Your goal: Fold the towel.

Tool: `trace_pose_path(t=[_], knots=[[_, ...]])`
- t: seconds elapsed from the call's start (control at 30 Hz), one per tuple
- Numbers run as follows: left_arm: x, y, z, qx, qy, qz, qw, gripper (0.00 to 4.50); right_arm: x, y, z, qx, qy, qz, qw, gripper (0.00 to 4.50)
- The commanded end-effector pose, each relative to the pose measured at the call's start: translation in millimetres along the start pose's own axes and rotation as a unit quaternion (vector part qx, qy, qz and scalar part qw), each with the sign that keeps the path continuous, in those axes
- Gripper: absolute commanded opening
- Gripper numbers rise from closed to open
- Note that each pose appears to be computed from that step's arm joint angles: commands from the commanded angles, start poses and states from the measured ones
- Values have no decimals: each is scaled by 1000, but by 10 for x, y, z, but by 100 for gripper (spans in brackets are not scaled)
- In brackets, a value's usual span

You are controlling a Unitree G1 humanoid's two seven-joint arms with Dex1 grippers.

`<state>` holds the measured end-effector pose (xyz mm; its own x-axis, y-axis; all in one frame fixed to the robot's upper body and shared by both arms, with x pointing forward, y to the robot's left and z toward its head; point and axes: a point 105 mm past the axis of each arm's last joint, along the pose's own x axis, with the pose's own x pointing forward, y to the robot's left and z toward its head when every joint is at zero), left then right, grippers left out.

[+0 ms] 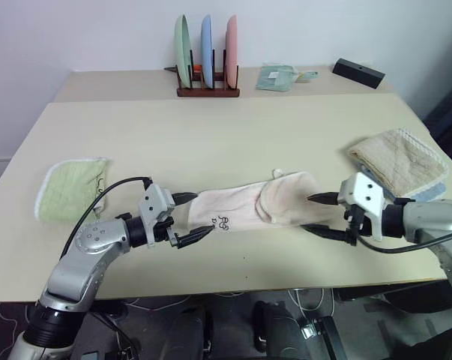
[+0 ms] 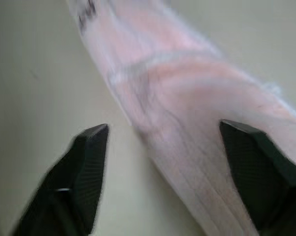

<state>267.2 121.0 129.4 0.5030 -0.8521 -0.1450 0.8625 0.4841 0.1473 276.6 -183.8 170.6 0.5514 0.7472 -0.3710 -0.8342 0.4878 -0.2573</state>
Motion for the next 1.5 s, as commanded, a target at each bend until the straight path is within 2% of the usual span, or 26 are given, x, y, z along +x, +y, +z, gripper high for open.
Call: trace_pose_path(t=[0.03, 0.1, 0.13, 0.23, 0.33, 0.43, 0.6, 0.7, 0.8, 0.83, 0.9, 1.0, 1.17, 1.37, 1.43, 1.5], knots=[[-37, -97, 91, -6, -16, 1, 1000, 450, 37, -301, 71, 20, -44, -79, 996, 136], [-60, -149, 75, -19, -15, 3, 1000, 450, 147, -335, 10, 41, -63, -85, 994, 30], [-70, -173, 71, -25, -15, 4, 1000, 450, 210, -332, -16, 49, -75, -84, 992, 3], [-90, -248, 37, -37, -7, 3, 999, 450, 415, -293, -144, 83, -97, -79, 989, 3], [-113, -323, -30, -56, 4, 7, 998, 450, 617, -201, -468, 96, -64, -77, 990, 3], [-141, -375, -81, -74, 11, 14, 997, 450, 708, -112, -635, 77, -43, -70, 994, 3], [-172, -410, -131, -104, 16, 28, 994, 450, 708, -102, -657, 48, -41, -74, 995, 3], [-198, -442, -182, -134, 20, 41, 990, 450, 616, -134, -487, 29, -64, -63, 996, 3], [-222, -455, -145, -248, -22, 69, 966, 450, 411, -288, 14, 23, -131, -65, 989, 82], [-225, -476, -102, -279, -42, 70, 957, 450, 363, -325, 134, 8, -142, -70, 987, 124], [-234, -505, -74, -313, -53, 71, 945, 450, 327, -354, 233, -3, -146, -74, 987, 221], [-232, -529, -132, -342, -35, 81, 935, 450, 320, -330, 289, -19, -140, -64, 988, 370], [-119, -599, -238, -436, -31, 103, 894, 450, 393, -275, 341, -47, -137, -58, 988, 370], [-28, -328, -335, -499, -38, 181, 846, 450, 434, -213, 269, -53, -123, -48, 990, 370], [28, -217, -328, -509, -42, 193, 838, 450, 449, -174, 255, -50, -121, -40, 991, 370], [107, -168, -307, -506, -35, 187, 841, 450, 463, -106, 238, -47, -117, -25, 992, 370]])
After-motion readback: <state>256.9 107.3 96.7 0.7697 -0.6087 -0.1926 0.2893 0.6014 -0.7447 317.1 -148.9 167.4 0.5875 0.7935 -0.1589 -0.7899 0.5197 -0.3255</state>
